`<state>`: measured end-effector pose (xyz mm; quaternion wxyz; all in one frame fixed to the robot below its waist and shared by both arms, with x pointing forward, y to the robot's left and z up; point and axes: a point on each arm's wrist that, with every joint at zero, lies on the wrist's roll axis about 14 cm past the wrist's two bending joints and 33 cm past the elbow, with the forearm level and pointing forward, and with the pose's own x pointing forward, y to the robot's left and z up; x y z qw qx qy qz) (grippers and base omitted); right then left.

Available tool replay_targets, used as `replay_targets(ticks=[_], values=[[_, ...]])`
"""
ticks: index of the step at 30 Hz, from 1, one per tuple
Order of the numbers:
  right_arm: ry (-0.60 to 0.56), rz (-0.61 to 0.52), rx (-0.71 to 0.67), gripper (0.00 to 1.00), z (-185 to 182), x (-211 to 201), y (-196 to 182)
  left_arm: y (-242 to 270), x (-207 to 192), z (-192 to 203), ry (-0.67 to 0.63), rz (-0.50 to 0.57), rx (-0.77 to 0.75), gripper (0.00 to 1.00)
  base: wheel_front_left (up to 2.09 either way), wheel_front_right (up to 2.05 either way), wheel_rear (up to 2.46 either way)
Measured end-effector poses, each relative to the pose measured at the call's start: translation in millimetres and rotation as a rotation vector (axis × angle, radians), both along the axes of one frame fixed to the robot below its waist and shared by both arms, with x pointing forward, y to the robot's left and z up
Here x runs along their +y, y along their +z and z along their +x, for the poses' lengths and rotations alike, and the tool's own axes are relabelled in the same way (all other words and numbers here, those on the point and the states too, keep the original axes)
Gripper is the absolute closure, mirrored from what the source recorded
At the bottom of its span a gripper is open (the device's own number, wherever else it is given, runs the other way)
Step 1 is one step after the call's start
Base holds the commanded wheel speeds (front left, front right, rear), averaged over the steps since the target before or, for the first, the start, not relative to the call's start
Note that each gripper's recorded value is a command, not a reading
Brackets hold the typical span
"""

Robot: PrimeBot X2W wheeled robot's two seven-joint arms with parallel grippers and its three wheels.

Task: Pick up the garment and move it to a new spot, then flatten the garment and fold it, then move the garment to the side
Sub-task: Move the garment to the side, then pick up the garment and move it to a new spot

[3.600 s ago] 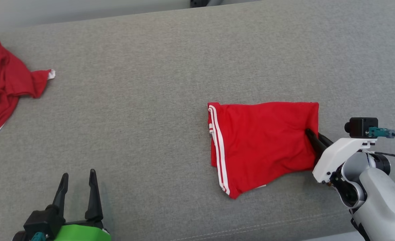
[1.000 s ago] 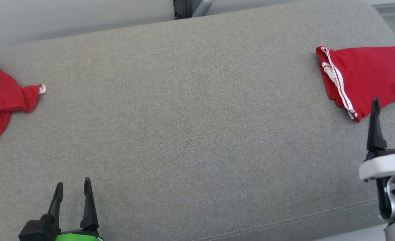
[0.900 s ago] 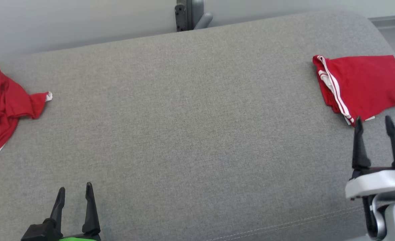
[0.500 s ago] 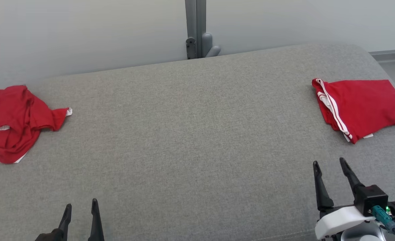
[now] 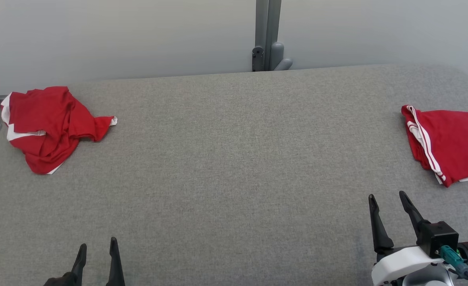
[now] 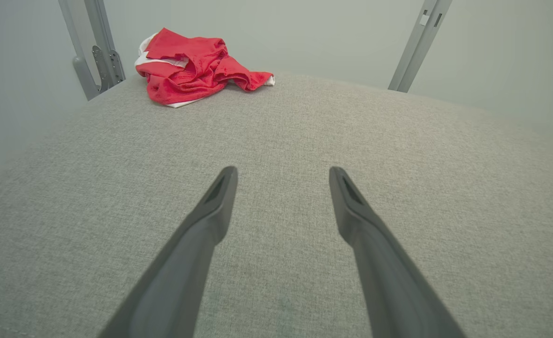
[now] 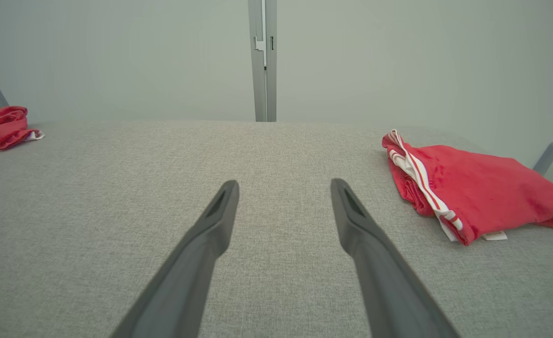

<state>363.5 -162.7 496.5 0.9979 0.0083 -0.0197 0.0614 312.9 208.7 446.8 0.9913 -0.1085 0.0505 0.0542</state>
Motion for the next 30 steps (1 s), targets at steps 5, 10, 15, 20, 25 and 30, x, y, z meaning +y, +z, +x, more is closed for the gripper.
replay_targets(ticks=[5,10,15,20,25,30], values=[[0.005,-0.003,0.000,0.00,1,2,0,3,-1,0,-0.003,-0.004,-0.010,0.00,0.00,0.00,0.00],[0.004,-0.003,-0.001,0.00,1,1,0,5,-1,0,-0.005,-0.004,-0.017,0.00,0.00,0.00,0.00],[0.006,0.003,0.007,0.00,0,2,-2,6,-1,0,-0.004,-0.004,-0.023,0.00,0.00,0.00,0.00],[0.007,0.003,0.011,0.00,2,2,-3,7,2,-3,0.008,-0.004,-0.024,0.00,0.00,0.00,0.00],[0.051,0.012,0.023,0.00,5,17,-7,8,13,-11,0.045,-0.004,-0.029,0.00,0.00,0.00,0.00],[0.123,0.017,0.030,0.00,11,41,-9,9,30,-27,0.114,-0.003,-0.033,0.00,0.00,0.00,0.00]])
